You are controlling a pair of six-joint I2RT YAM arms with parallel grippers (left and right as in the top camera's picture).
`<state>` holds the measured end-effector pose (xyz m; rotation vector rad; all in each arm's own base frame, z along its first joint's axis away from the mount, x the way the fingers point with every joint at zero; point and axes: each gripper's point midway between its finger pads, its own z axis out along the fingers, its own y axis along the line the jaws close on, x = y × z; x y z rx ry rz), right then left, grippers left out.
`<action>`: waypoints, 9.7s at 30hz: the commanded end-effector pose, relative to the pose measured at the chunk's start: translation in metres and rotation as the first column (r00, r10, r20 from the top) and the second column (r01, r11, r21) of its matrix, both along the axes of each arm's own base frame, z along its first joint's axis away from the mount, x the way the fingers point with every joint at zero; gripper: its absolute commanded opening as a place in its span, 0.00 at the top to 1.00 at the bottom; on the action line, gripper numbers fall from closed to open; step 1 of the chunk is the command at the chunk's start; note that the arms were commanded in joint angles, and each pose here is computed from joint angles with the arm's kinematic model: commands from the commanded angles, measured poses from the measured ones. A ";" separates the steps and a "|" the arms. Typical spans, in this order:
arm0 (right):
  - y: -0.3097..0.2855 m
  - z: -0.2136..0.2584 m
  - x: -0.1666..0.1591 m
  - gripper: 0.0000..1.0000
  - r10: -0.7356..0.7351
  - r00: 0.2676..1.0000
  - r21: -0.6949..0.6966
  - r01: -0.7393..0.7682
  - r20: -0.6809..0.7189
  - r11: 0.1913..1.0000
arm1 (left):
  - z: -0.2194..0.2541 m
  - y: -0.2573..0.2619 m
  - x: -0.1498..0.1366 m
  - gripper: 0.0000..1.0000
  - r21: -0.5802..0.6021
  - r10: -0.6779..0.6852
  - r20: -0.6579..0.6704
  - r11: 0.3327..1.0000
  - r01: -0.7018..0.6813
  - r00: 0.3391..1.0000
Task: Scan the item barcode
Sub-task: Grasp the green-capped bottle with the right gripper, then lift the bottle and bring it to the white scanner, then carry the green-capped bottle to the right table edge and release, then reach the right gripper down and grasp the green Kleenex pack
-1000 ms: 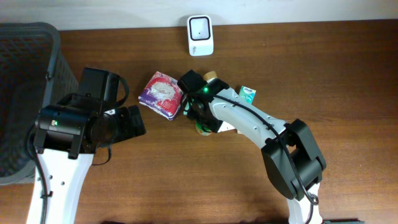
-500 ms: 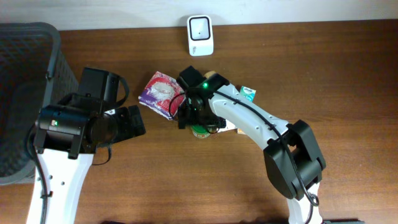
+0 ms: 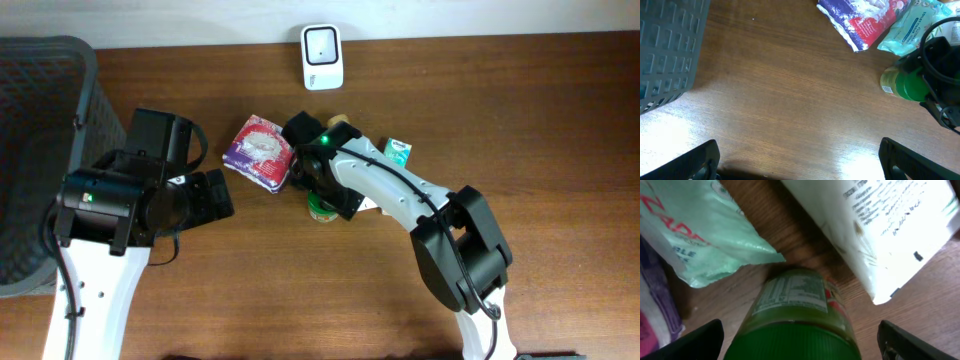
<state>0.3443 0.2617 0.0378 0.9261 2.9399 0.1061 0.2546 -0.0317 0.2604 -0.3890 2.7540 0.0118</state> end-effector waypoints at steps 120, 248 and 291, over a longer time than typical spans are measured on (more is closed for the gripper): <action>0.012 0.011 -0.003 0.35 0.706 0.708 -0.020 -0.706 0.026 0.708 | 0.002 0.001 0.000 0.01 0.004 0.009 0.010 1.000 -0.009 1.000; -0.555 0.263 0.103 0.01 -0.389 0.682 0.115 0.412 0.620 0.904 | 0.002 0.001 0.000 0.01 0.004 0.009 0.010 1.000 -0.009 1.000; -0.180 0.028 0.065 0.01 0.341 0.940 0.134 -0.342 0.036 0.930 | 0.002 0.001 0.000 0.01 0.005 0.009 0.010 1.000 -0.009 1.000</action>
